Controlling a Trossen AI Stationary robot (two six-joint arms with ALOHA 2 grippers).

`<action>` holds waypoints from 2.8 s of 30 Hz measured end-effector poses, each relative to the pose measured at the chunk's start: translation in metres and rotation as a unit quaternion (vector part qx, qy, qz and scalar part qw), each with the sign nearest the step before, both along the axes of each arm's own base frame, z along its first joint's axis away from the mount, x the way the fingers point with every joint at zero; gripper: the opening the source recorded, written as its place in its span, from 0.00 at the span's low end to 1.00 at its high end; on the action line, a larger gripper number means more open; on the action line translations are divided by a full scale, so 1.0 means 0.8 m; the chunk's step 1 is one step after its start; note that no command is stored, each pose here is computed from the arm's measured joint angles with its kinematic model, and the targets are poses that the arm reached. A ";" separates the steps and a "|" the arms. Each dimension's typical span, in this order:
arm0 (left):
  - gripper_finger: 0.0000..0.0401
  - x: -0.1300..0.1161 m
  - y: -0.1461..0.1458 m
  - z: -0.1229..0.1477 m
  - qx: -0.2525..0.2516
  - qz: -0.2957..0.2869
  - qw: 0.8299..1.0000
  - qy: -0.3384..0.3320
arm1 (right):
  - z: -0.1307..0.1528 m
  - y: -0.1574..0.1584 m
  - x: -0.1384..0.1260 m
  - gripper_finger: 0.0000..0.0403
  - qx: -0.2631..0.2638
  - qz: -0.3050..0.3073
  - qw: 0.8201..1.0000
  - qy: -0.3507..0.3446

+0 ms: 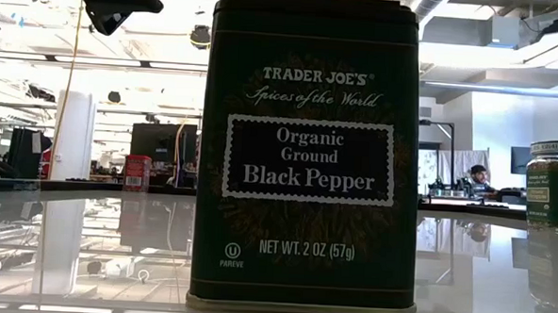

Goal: Sort spices by type
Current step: Put the red seasoning can into the bottom black bin

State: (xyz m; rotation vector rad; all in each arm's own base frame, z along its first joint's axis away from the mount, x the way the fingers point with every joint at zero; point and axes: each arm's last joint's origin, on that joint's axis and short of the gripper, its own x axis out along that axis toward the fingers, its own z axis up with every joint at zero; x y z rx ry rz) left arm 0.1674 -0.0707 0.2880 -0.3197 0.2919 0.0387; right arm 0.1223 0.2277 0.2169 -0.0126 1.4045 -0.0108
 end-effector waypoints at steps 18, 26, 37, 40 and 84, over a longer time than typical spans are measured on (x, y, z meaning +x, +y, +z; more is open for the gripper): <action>0.58 0.000 0.000 0.000 -0.006 0.000 1.000 0.000 | 0.000 0.000 -0.004 0.61 0.001 -0.051 0.999 0.002; 0.58 0.000 0.000 0.000 -0.006 0.000 1.000 0.000 | 0.000 -0.004 -0.006 0.61 -0.016 -0.048 0.999 0.009; 0.58 0.000 0.000 0.000 -0.006 0.000 1.000 0.001 | 0.000 -0.001 -0.004 0.61 -0.004 -0.048 0.999 0.003; 0.58 0.000 0.000 0.000 -0.006 0.000 1.000 0.001 | 0.000 0.000 -0.004 0.61 0.002 -0.048 0.999 0.000; 0.58 0.000 0.000 0.000 0.007 -0.004 1.000 0.001 | 0.000 -0.005 -0.005 0.74 -0.024 -0.048 0.999 -0.007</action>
